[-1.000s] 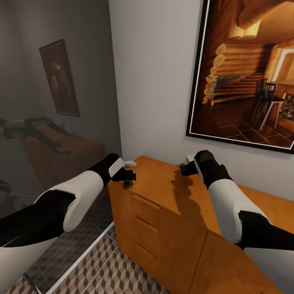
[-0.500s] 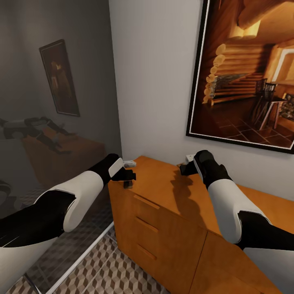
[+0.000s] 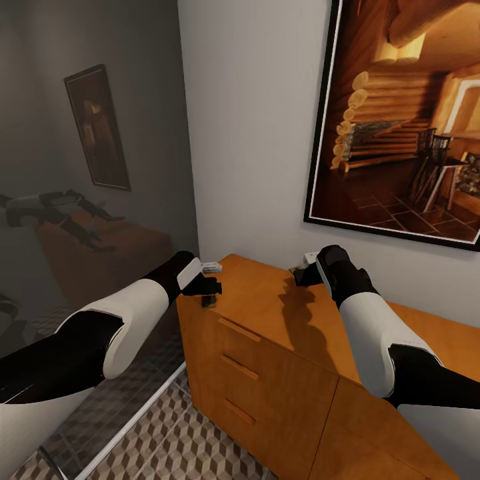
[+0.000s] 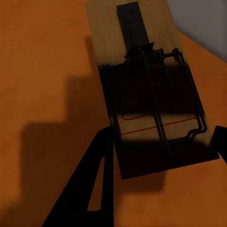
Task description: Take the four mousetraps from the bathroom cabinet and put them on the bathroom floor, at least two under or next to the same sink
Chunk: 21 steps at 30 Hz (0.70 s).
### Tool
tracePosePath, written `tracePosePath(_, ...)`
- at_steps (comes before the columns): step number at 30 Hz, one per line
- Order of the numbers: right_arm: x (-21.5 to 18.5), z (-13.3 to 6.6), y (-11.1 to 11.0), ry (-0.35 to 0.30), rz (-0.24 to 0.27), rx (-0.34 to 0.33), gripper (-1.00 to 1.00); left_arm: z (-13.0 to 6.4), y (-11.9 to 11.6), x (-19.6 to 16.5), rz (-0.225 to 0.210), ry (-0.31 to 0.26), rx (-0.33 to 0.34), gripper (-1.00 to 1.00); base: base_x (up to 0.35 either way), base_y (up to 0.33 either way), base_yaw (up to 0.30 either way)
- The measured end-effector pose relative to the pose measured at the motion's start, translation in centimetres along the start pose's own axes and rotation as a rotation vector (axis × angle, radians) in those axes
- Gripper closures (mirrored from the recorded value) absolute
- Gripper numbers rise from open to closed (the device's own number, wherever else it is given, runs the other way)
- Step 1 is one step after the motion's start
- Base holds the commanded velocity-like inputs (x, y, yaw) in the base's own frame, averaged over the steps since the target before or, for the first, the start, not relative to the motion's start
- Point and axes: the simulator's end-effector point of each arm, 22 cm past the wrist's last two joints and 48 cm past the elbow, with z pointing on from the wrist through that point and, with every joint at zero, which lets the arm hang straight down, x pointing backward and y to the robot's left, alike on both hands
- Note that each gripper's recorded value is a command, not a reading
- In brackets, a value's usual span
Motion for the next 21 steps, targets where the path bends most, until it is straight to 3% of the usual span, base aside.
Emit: tracePosePath(21,0.00,0.00,-0.02,0.000,0.000,0.000,1.00,0.01,0.04,0.03,-0.001,0.001,-0.001,-1.00,0.000,-0.014,0.000)
